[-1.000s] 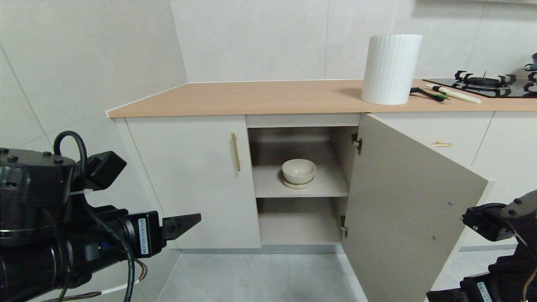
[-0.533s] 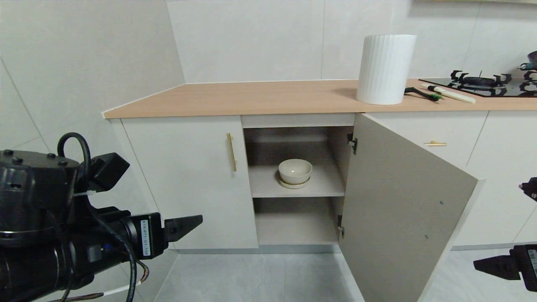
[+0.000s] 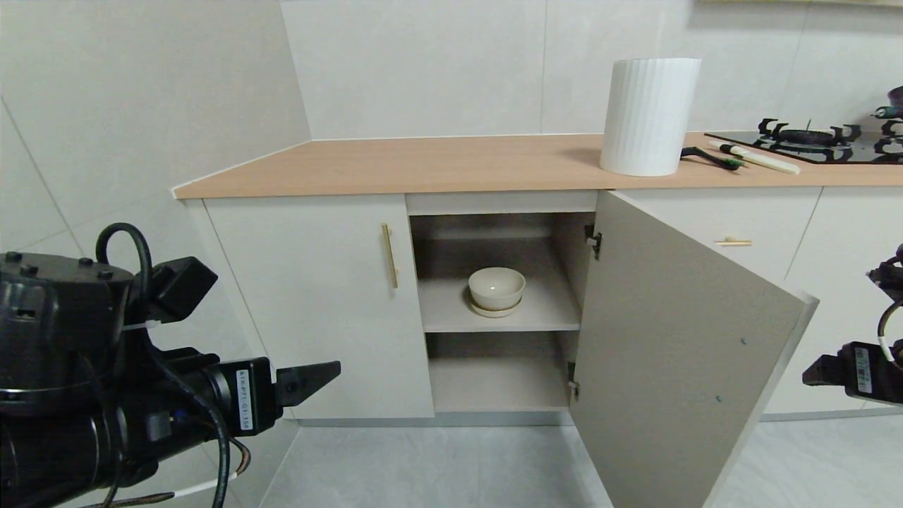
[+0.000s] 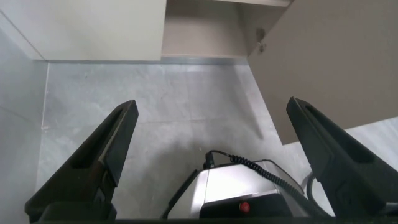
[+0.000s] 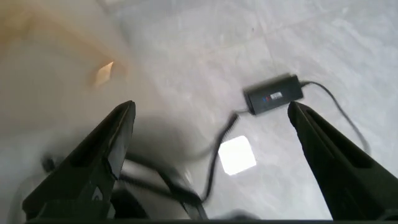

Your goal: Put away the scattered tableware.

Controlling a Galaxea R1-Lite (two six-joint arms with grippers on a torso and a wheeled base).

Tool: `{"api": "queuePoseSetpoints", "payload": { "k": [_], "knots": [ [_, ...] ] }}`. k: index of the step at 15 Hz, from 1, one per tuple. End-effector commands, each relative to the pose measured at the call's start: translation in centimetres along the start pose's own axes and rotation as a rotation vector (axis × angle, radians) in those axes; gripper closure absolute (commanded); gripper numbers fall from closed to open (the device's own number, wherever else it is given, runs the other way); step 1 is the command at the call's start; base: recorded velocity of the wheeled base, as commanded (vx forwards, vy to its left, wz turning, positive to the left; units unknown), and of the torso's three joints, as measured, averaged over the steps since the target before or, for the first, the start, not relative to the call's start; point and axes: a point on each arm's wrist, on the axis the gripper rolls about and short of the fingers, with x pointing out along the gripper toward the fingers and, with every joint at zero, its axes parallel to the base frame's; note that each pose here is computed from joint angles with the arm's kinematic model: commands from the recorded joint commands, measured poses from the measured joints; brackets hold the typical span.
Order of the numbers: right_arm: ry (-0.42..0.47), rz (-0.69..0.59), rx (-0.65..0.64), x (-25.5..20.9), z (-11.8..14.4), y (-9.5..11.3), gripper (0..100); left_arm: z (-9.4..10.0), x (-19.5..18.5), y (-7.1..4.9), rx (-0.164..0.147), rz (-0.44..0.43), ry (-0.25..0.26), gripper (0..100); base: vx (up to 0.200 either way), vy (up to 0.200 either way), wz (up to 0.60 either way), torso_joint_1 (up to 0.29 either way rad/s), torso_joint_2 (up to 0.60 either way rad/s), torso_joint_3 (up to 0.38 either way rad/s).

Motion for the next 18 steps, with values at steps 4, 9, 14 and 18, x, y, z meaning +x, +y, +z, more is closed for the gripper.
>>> {"api": "queuePoseSetpoints", "payload": {
  "k": [4,9,14,18],
  "knots": [
    [0.072,0.053,0.06,3.9,0.7,1.0,0,0.0,0.0,0.0,-0.003,-0.001,-0.002,0,0.0,0.0,0.0,0.0,0.0,0.0],
    [0.066,0.131,0.107,4.7,0.8,2.3,0,0.1,-0.1,0.0,-0.002,-0.004,-0.008,0,0.0,0.0,0.0,0.0,0.0,0.0],
    [0.113,0.255,0.003,3.9,-1.1,6.6,0,0.3,-0.1,-0.1,-0.003,-0.006,-0.012,0,0.0,0.0,0.0,0.0,0.0,0.0],
    [0.063,0.42,-0.108,3.7,-2.1,11.9,0,0.4,-0.3,-0.1,-0.007,-0.01,-0.025,0,0.0,0.0,0.0,0.0,0.0,0.0]
  ]
}}
